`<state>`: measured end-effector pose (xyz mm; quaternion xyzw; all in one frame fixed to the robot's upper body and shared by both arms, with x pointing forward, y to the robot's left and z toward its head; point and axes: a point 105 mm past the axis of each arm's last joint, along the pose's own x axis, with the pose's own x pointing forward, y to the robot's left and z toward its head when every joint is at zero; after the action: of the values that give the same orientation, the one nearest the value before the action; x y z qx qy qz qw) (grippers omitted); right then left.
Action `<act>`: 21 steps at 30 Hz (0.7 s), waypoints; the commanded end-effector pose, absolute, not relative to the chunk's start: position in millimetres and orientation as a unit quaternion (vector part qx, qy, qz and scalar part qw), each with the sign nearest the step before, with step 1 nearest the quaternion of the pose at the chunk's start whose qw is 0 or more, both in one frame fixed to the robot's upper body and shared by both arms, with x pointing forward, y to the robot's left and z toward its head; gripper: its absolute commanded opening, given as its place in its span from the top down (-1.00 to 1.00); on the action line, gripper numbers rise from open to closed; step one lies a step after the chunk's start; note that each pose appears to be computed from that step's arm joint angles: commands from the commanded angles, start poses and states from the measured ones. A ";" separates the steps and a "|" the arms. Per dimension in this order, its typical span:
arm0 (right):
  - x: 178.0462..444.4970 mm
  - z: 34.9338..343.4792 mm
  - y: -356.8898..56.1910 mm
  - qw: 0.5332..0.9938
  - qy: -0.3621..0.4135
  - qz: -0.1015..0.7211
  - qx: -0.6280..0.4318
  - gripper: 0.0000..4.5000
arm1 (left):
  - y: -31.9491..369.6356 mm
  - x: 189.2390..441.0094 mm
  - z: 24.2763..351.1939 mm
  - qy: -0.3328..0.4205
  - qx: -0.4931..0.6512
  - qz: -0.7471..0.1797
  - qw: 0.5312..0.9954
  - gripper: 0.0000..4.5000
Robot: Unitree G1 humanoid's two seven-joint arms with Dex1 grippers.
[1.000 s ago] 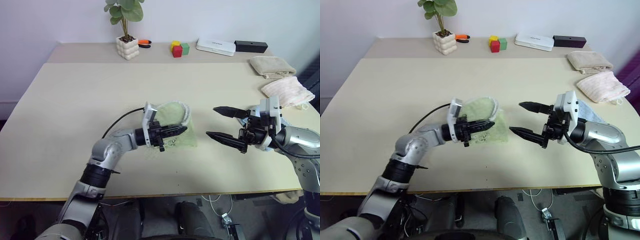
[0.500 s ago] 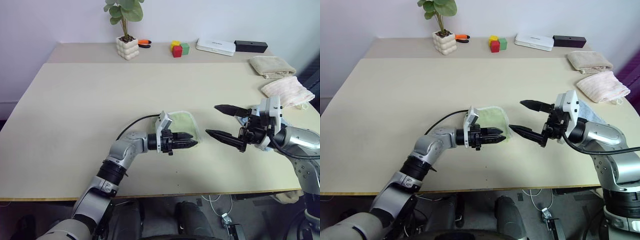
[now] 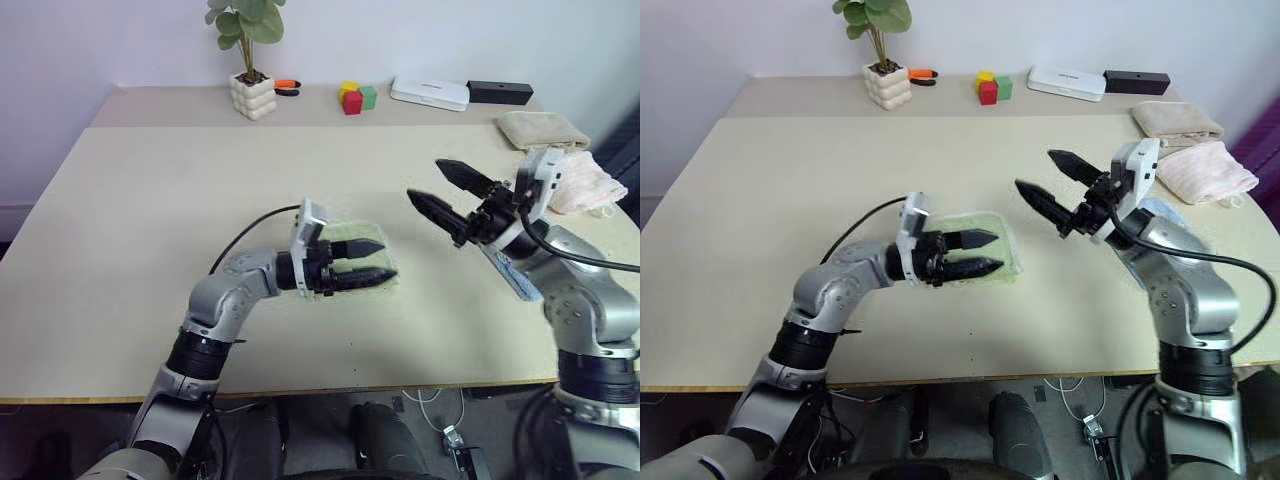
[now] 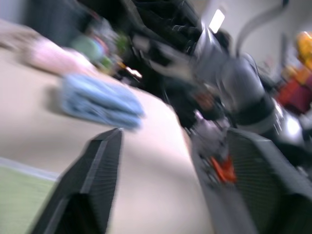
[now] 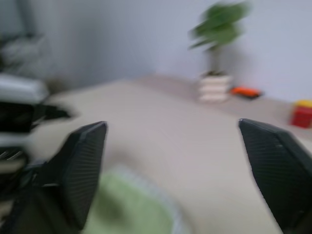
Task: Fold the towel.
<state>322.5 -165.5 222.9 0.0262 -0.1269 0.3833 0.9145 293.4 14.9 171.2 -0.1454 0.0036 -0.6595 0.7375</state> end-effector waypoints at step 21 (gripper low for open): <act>330.1 139.5 -85.7 0.980 -0.058 0.186 0.022 0.99 | 40.4 354.8 141.8 -0.013 -0.175 -0.378 0.909 1.00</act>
<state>328.6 -87.4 133.9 0.0394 -0.0412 0.1934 0.9795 357.1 44.6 134.8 -0.1815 0.0020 -0.3692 0.9115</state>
